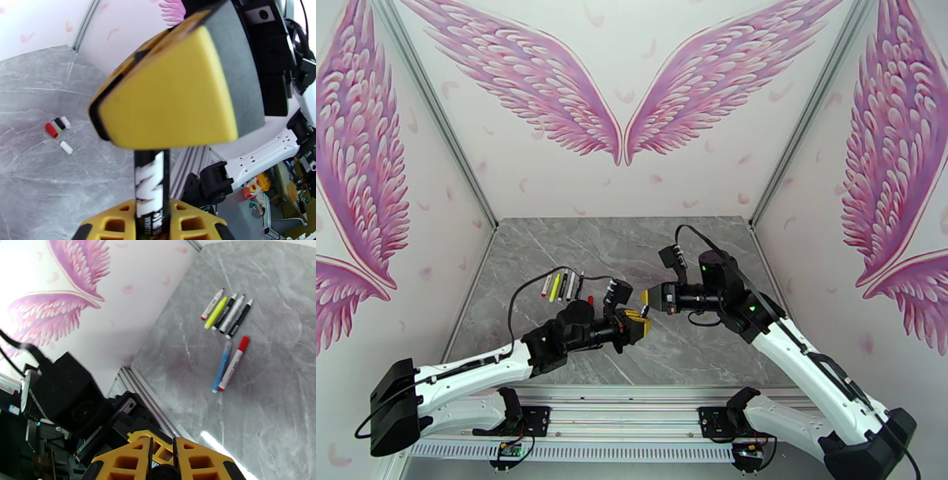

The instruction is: Open the pen caps

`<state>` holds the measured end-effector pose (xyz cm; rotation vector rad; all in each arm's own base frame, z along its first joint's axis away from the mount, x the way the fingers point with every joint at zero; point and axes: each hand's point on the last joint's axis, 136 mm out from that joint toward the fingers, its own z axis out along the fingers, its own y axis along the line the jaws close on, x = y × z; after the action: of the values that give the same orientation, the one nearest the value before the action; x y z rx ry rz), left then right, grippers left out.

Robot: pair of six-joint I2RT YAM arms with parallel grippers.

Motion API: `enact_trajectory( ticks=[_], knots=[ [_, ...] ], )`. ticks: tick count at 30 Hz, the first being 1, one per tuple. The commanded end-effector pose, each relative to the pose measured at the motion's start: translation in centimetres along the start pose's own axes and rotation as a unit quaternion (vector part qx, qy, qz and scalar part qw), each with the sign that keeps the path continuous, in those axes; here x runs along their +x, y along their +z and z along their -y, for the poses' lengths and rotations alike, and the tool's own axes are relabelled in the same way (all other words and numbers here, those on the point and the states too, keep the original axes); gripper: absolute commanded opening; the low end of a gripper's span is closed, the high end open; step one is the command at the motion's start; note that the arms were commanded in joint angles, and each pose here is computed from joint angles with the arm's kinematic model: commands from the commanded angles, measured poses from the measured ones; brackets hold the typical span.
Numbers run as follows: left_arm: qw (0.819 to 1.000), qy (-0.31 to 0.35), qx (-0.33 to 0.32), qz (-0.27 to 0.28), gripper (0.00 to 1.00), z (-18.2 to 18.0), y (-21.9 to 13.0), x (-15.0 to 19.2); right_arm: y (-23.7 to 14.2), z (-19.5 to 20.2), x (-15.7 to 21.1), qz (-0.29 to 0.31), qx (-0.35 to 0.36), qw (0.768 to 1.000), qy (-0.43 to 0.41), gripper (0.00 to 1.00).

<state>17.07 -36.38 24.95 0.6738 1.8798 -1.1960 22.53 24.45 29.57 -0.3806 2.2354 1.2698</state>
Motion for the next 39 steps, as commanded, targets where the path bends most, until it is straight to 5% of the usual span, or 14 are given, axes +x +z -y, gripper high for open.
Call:
enact_trajectory(
  ticks=[1,17,27,39],
  knots=[
    [0.989,0.036,-0.099,-0.102,0.02,-2.9,-0.2,5.3,-2.9,3.3,-6.1,0.137,0.129,0.982,0.007,0.11],
    [0.992,0.022,-0.056,-0.106,0.0,-1.0,1.2,6.5,-4.2,5.2,-7.1,0.146,0.148,0.978,0.027,0.1],
    [0.994,-0.07,-0.08,-0.012,0.01,-5.0,-3.0,2.5,-3.7,12.4,1.1,-0.013,0.27,0.963,0.004,0.15],
    [0.991,-0.067,-0.118,-0.002,0.01,-7.4,-5.4,1.9,-1.9,22.4,4.4,-0.13,0.391,0.91,0.05,0.19]
  ],
)
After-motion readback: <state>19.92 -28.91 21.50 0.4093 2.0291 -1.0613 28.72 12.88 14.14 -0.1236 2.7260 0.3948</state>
